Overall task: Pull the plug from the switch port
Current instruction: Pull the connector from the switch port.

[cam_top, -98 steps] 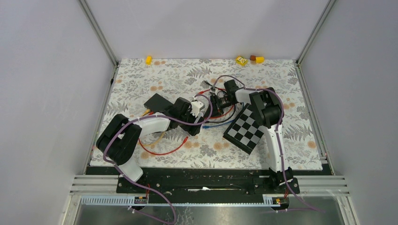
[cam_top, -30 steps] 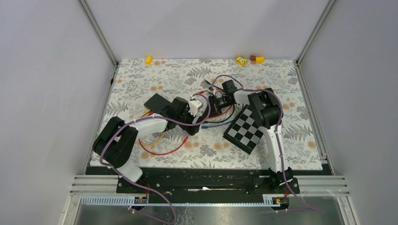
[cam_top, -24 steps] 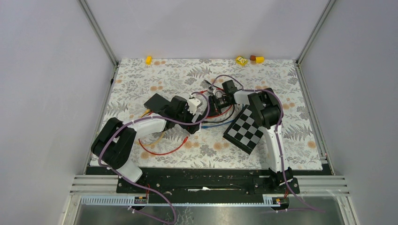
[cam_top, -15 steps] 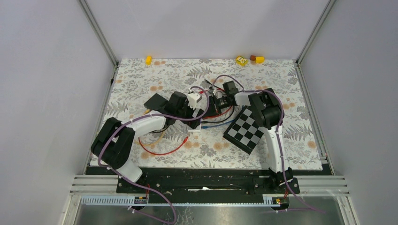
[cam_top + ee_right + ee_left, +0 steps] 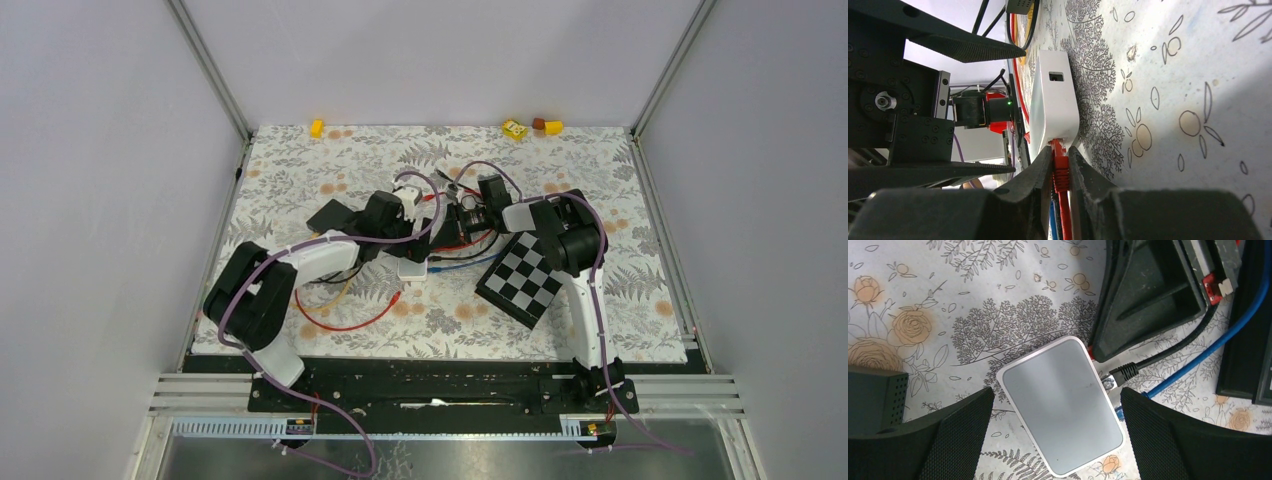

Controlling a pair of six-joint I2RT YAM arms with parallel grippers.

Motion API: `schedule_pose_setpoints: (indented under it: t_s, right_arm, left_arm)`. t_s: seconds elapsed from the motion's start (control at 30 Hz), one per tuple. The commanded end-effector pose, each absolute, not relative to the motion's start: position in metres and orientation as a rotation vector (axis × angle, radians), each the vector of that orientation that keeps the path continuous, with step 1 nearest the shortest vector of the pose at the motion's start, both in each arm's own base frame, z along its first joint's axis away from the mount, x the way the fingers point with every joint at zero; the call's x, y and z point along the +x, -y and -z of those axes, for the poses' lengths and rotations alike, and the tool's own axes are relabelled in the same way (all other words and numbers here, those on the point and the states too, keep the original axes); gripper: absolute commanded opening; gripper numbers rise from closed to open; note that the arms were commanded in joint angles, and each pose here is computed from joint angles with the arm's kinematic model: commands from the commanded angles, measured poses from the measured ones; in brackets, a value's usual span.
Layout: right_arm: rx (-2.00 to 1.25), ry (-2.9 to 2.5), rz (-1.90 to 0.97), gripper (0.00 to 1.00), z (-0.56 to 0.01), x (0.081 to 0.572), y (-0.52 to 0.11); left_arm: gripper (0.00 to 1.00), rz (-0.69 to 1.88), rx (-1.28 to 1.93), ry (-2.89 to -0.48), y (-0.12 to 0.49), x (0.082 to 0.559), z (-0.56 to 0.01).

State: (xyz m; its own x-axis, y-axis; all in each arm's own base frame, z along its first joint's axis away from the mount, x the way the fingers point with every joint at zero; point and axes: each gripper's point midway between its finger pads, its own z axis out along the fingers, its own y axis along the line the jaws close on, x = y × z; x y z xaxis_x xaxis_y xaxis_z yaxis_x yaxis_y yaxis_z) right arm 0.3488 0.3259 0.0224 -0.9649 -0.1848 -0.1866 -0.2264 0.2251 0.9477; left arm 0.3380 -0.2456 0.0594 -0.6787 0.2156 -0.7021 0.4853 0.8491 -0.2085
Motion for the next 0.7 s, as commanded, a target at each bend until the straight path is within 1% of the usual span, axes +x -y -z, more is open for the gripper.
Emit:
schedule_pose_setpoints:
  t_s: [0.0,0.37,0.53,0.67]
  right_arm:
    - [-0.471,-2.334,-1.882,0.00,-0.049,0.356,-0.329]
    - [-0.463,-2.346,-1.886,0.00,-0.044,0.355,-0.328]
    - [-0.458,-2.350,-1.884,0.00,-0.042,0.356,-0.324]
    - [-0.436,-2.364,-1.885,0.00,-0.038,0.358,-0.323]
  left_arm:
    - [0.98,0.477,0.368,-2.295,0.246,0.358,-0.075]
    - [0.98,0.495,0.300,-2.392,0.251,0.358,-0.049]
    - [0.90,0.509,0.303,-2.407,0.249,0.357,-0.044]
    - [0.87,0.505,0.302,-2.385,0.244,0.356,-0.044]
